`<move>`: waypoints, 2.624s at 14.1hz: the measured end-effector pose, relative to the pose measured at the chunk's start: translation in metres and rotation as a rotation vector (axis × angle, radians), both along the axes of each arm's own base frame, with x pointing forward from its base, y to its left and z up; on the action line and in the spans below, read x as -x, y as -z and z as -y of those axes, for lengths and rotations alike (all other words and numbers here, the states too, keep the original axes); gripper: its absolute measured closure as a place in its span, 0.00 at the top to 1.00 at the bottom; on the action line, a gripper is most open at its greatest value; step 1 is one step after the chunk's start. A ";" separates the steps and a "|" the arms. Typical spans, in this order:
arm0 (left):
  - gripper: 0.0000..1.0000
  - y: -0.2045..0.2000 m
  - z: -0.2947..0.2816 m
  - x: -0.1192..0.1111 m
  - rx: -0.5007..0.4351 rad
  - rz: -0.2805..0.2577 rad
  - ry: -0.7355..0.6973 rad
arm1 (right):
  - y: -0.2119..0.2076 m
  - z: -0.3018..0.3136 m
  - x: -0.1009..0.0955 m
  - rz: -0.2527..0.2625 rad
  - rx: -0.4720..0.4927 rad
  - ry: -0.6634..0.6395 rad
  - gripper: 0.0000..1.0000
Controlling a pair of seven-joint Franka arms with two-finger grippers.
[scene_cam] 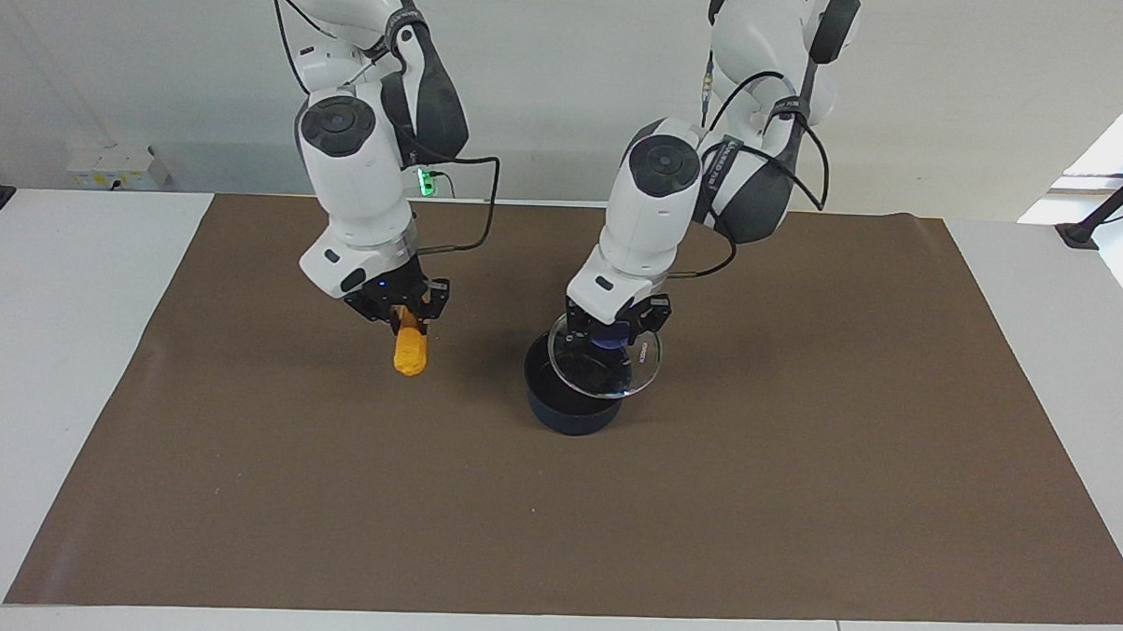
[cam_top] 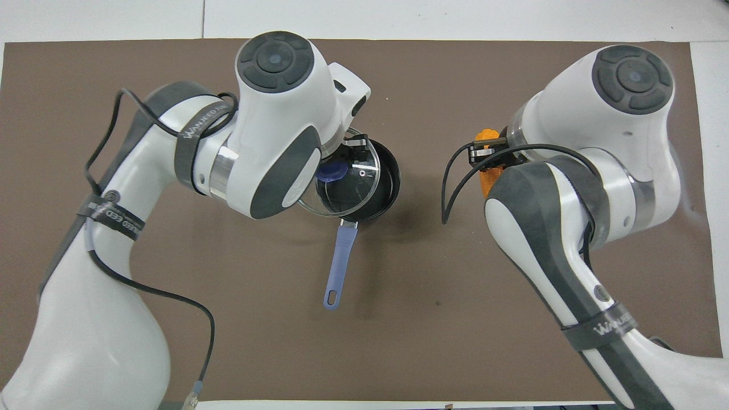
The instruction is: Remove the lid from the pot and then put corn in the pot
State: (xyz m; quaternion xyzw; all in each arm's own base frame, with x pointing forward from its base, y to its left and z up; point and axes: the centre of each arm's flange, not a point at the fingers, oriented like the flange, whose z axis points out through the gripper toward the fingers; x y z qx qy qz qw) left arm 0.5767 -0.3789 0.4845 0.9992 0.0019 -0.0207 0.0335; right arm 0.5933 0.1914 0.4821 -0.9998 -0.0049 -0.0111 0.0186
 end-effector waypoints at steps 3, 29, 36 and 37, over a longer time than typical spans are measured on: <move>0.67 -0.023 -0.076 -0.024 -0.012 -0.028 0.038 | -0.010 -0.073 0.008 0.008 -0.056 0.078 0.34; 0.73 0.145 -0.429 -0.018 -0.023 -0.046 0.212 | 0.039 -0.155 -0.012 0.046 -0.038 0.108 1.00; 1.00 0.106 -0.423 -0.028 -0.044 0.024 0.232 | -0.104 0.027 0.011 -0.071 0.041 0.171 1.00; 1.00 0.092 -0.421 -0.031 -0.047 0.035 0.220 | -0.123 0.051 0.020 -0.073 0.048 0.150 1.00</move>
